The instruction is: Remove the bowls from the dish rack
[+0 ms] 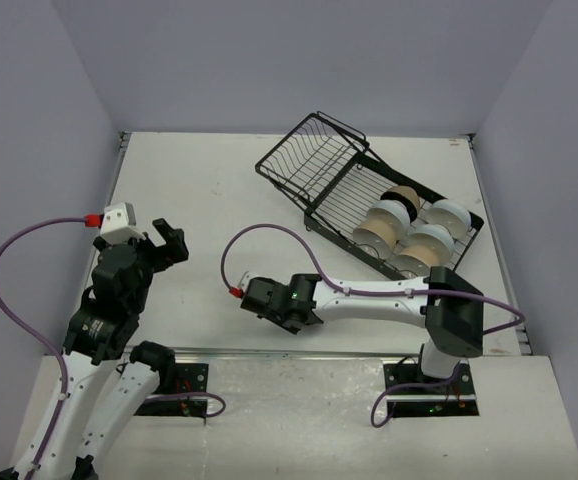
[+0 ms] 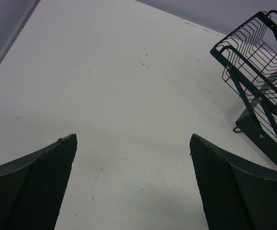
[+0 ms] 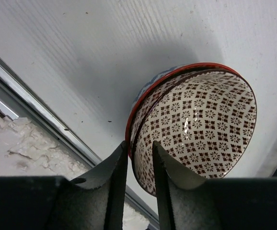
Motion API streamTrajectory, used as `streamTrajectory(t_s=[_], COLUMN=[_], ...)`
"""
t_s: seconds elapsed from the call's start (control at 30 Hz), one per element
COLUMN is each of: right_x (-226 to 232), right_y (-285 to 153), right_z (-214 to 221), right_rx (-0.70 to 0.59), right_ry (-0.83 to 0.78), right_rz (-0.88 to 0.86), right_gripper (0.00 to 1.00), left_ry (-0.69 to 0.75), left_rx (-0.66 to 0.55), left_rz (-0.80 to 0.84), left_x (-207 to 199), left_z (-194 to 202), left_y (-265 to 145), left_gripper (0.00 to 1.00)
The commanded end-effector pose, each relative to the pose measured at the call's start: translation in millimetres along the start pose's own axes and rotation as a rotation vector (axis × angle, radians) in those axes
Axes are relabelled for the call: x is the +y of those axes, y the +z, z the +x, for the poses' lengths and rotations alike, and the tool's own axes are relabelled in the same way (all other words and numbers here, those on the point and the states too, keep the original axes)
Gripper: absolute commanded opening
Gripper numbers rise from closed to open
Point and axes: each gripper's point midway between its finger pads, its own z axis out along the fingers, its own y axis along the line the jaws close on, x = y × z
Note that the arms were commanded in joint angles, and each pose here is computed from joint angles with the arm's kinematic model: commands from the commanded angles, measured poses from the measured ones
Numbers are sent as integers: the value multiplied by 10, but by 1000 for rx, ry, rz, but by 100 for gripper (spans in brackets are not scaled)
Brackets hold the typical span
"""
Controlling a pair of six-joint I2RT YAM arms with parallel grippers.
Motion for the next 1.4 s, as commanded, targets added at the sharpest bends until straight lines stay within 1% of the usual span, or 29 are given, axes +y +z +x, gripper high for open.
streamTrajectory(t_s=[0.0, 0.03, 0.13, 0.3, 0.43, 0.53, 0.67, 0.7, 0.73, 0.8, 0.87, 0.9, 0.93, 0.97, 1.0, 1.03, 1.07, 1.1, 1.13, 1.17, 1.2, 1.23, 1.27, 1.3, 1.33, 1.37], right_x=[-5, 1, 18, 23, 29, -24, -234, -293, -429, -610, -885, -1075, -1113, -1289, -1439, -1518, -1606, -1674, -1727, -1802, -1875, -1931, -1989, -2055, -2086, -2129], right_y=[-124, -138, -216, -302, -364, -532, -912, -963, -1009, -1130, -1206, -1251, -1286, -1281, -1358, -1375, -1356, -1400, -1486, -1544, -1621, -1739, -1796, -1859, -1903, -1984], right_z=[-84, -85, -102, -87, -106, -185, -304, -313, -326, -326, -297, -228, -189, -116, -36, 39, 160, 217, 296, 360, 418, 502, 562, 624, 718, 800], right_rx=[-44, -46, -60, -64, -97, -167, -273, -289, -313, -357, -390, -396, -403, -396, -417, -416, -401, -416, -454, -475, -503, -550, -568, -588, -588, -611], right_ry=[32, 37, 46, 61, 74, 92, 133, 144, 164, 222, 329, 439, 476, 550, 608, 654, 716, 749, 800, 838, 869, 912, 932, 946, 972, 1009], right_rz=[0, -5, -18, -32, -49, -57, -24, -5, 57, 118, 226, 267, 281, 320, 368, 387, 408, 429, 431, 449, 470, 464, 476, 507, 526, 542], right_gripper=[29, 36, 42, 43, 43, 45, 49, 52, 55, 60, 65, 66, 66, 68, 72, 76, 86, 90, 94, 99, 99, 99, 99, 99, 99, 99], left_ry=[18, 20, 19, 19, 22, 22, 23, 24, 23, 25, 21, 18, 15, 11, 4, -32, -54, -83, -146, -182, -216, -290, -323, -368, -380, -388], left_rx=[-13, -12, -14, -14, -9, -7, -5, -3, -1, 2, 7, 17, 19, 32, 51, 66, 97, 123, 148, 209, 253, 320, 366, 403, 419, 400], left_rz=[4, 3, 4, 4, 7, 8, 7, 6, 6, 3, 0, 8, 7, 25, 33, 48, 106, 141, 179, 297, 378, 422, 489, 538, 550, 507], left_x=[1, 3, 1, 1, -4, -6, -8, -8, -7, -5, -7, -30, -36, -76, -114, -168, -292, -387, -503, -766, -941, -1081, -1247, -1486, -1617, -1717], left_z=[-28, -25, -31, -31, -16, -12, -10, -5, -2, 3, 8, 17, 12, 23, 16, 13, 42, 63, 71, 133, 182, 303, 363, 432, 453, 488], left_y=[22, 21, 19, 19, 26, 29, 35, 40, 40, 46, 52, 61, 66, 67, 64, 57, 35, 45, 43, 47, 31, 37, 5, 6, -10, 120], left_gripper=[100, 100, 100, 100, 100, 100, 100, 100, 100, 100, 100, 100, 100, 100, 100, 100, 100, 100, 100, 100, 100, 100, 100, 100, 100, 100])
